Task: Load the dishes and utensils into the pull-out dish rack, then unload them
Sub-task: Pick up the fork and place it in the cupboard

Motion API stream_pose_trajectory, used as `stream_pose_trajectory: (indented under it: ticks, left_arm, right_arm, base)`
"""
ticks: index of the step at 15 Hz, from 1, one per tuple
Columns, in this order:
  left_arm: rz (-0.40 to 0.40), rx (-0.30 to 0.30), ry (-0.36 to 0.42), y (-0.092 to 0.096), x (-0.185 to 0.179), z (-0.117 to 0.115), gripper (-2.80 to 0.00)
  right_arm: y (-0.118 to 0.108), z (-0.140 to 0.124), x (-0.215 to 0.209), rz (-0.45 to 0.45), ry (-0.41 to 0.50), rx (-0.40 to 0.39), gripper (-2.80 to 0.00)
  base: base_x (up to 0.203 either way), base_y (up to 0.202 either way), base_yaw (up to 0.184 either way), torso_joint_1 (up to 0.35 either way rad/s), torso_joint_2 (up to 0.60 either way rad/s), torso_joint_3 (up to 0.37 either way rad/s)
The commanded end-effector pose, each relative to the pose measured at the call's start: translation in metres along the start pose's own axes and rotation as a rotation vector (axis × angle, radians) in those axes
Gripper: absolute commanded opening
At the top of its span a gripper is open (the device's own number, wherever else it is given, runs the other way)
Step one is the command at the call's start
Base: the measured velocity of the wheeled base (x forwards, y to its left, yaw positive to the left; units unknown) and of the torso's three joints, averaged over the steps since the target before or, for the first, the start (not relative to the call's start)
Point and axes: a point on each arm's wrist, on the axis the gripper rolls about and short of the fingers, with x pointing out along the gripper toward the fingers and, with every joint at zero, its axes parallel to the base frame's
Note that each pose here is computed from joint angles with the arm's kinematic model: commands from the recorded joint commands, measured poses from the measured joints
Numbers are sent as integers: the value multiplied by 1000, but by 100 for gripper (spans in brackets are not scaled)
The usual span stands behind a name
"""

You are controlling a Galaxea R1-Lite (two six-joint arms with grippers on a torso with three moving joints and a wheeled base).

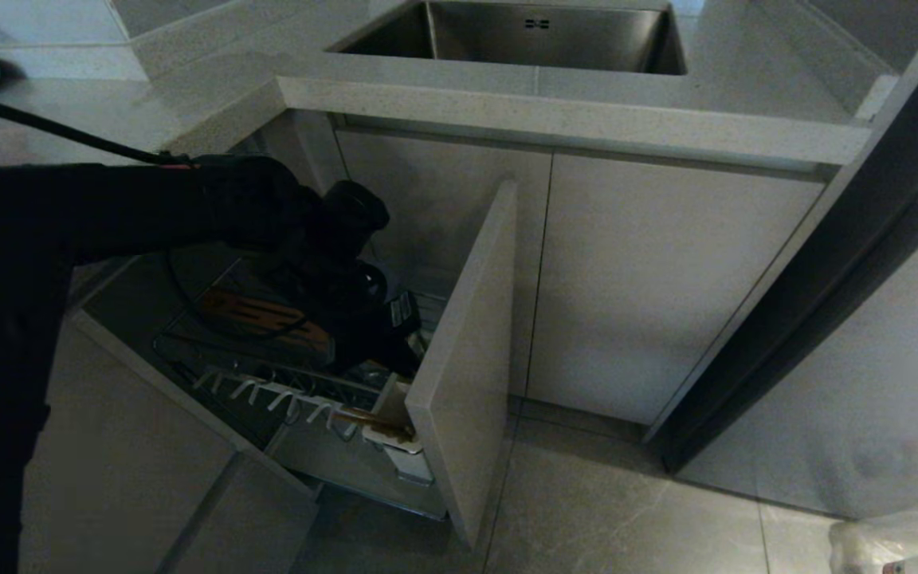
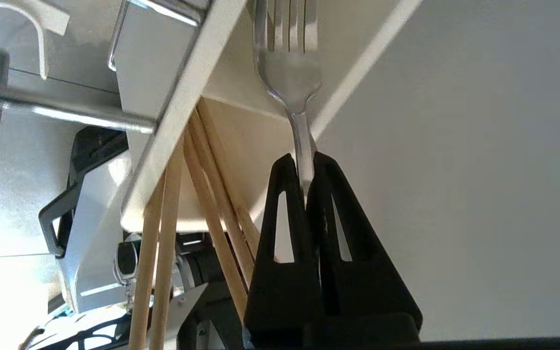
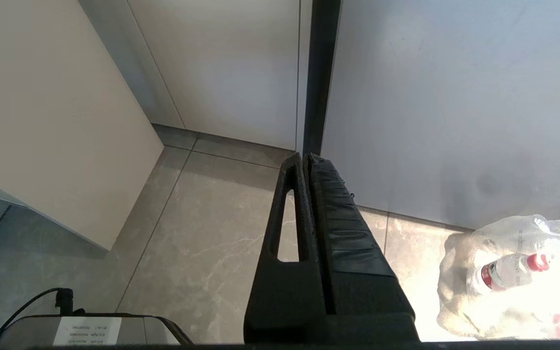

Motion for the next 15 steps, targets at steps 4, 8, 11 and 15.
stream_pose_trajectory:
  ticks: [4,8,11,15]
  left_arm:
    - [18,-14,27,3,19,5,-280]
    - [25,-17,32,5,28,8,-280]
    - [28,-18,37,6,36,10,-280]
    - [20,-17,24,6,39,13,-280]
  right_arm:
    - [0,0,0,0,1,0,-280]
    - [0,0,0,0,0,0,-280]
    - [0,0,0,0,0,-1,-280]
    - [0,0,0,0,0,0,-280]
  base:
    - [0,0,0,0,0,0]
    - [0,0,0,0,0,0]
    - [0,0,0,0,0,0]
    - [0,0,0,0,0,0]
